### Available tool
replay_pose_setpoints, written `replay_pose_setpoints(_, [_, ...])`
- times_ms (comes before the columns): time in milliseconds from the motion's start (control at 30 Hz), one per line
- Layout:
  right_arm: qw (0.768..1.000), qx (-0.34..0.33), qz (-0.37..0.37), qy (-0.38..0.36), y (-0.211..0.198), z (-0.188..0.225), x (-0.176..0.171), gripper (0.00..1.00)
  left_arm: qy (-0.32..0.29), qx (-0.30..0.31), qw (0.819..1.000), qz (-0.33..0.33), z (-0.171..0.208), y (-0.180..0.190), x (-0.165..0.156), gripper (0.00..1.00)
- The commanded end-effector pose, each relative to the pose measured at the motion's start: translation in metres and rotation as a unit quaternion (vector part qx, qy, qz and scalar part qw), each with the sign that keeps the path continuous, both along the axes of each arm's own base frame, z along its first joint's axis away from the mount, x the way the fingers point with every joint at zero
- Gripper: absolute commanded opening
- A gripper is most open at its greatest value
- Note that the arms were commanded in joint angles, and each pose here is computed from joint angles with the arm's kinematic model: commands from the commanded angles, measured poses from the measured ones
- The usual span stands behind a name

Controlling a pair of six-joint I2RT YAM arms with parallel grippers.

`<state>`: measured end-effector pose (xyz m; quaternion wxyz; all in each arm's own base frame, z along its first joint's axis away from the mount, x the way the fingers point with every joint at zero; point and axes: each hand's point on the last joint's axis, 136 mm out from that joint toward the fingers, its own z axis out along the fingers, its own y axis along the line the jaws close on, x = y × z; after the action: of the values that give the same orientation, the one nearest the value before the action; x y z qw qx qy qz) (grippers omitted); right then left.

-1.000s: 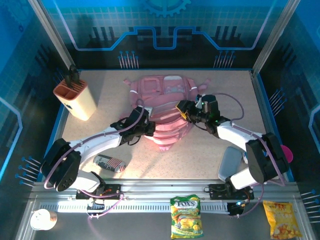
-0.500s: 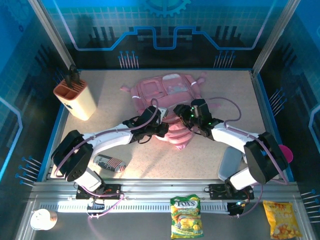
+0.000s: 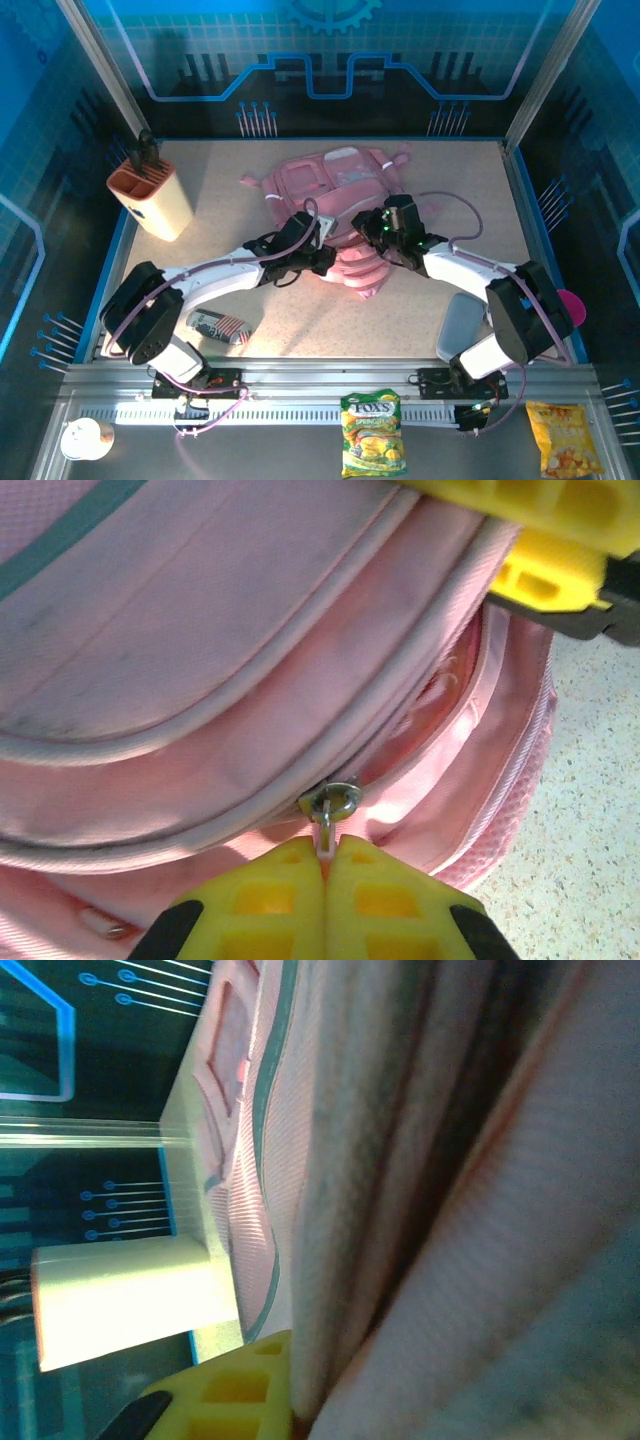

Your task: Pack books, pencil case, and school supplies into a backpack

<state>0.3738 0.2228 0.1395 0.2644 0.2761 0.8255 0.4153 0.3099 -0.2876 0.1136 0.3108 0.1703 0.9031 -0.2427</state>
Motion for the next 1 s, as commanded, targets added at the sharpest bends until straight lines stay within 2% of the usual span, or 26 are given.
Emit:
replay_pose_setpoints(0, [0.999,-0.014,-0.023,-0.039,-0.024,0.02,0.008,0.18,0.0,0.012,1.0,0.022,-0.001,0.029,0.0,0.0])
replay_pose_setpoints(200, [0.999,-0.006,-0.021,-0.05,-0.031,0.029,0.01,0.17,0.014,0.01,0.997,0.069,-0.014,0.062,0.004,0.0])
replay_pose_setpoints(333, [0.998,-0.002,-0.013,-0.055,-0.032,0.034,0.012,0.17,-0.006,0.017,0.997,0.076,-0.011,0.076,0.016,0.0])
replay_pose_setpoints(533, [0.998,0.003,0.002,-0.059,-0.033,0.042,0.012,0.16,-0.02,0.036,0.995,0.089,-0.006,0.098,0.045,0.0])
replay_pose_setpoints(700, [0.998,0.009,0.028,-0.061,-0.026,0.046,0.011,0.16,-0.017,0.045,0.991,0.127,-0.005,0.125,0.079,0.0])
replay_pose_setpoints(967, [0.996,0.028,0.068,-0.052,-0.008,0.041,0.013,0.17,-0.018,0.074,0.982,0.175,0.0,0.147,0.126,0.0])
